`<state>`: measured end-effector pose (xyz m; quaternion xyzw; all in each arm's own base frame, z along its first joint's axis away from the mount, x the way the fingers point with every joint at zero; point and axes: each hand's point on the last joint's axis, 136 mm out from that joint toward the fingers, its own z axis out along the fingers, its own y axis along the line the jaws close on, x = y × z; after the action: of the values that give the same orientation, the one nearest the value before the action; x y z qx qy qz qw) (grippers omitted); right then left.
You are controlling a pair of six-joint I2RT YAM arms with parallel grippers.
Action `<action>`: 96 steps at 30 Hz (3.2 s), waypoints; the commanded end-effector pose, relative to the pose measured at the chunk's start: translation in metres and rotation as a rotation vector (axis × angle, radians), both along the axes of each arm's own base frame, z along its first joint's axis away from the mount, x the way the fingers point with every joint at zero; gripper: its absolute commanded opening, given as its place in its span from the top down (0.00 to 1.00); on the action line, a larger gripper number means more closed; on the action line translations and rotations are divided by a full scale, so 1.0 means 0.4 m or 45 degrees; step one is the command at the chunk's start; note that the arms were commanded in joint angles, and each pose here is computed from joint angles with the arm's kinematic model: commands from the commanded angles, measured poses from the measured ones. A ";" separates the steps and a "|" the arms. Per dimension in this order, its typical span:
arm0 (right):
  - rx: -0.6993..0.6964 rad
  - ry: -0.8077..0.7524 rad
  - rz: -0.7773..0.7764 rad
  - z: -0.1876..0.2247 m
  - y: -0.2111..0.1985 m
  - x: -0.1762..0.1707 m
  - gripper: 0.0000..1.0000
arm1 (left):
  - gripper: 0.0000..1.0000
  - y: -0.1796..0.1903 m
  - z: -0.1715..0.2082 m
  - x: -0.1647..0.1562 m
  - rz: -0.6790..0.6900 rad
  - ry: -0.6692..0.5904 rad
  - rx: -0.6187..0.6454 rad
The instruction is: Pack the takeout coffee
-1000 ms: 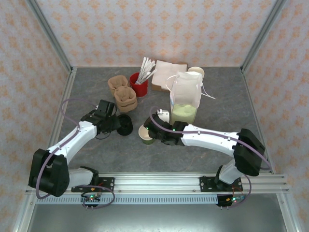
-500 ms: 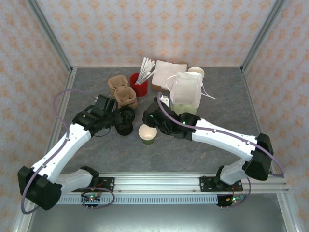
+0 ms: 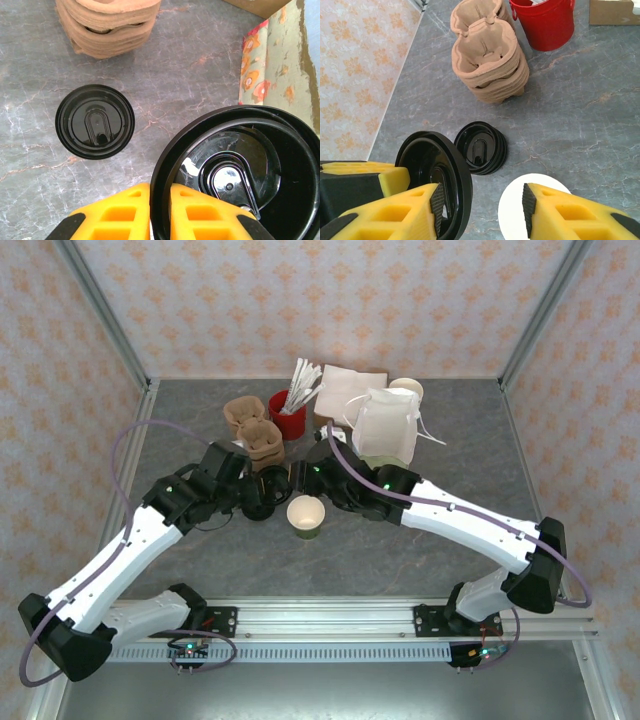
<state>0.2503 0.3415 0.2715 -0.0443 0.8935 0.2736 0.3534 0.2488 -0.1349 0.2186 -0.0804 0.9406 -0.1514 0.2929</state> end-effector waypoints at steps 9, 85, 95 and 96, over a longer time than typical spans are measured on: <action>-0.078 0.048 0.080 -0.032 0.023 -0.009 0.51 | 0.85 -0.035 0.034 -0.002 -0.034 -0.014 -0.016; -0.241 0.173 0.059 -0.034 -0.189 -0.026 1.00 | 0.15 -0.192 0.309 -0.138 -1.490 -1.113 0.458; -0.240 0.346 0.213 -0.051 -0.181 -0.059 1.00 | 0.13 -0.247 0.269 -0.146 -1.783 -1.159 0.601; -0.256 0.361 0.227 -0.052 -0.182 -0.063 1.00 | 0.13 -0.254 0.261 -0.146 -1.810 -1.145 0.616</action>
<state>0.2369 0.2673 0.2490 -0.0895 0.9463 0.2150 0.2244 0.1960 -0.2316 0.3144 0.6169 0.6113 -0.1319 0.4779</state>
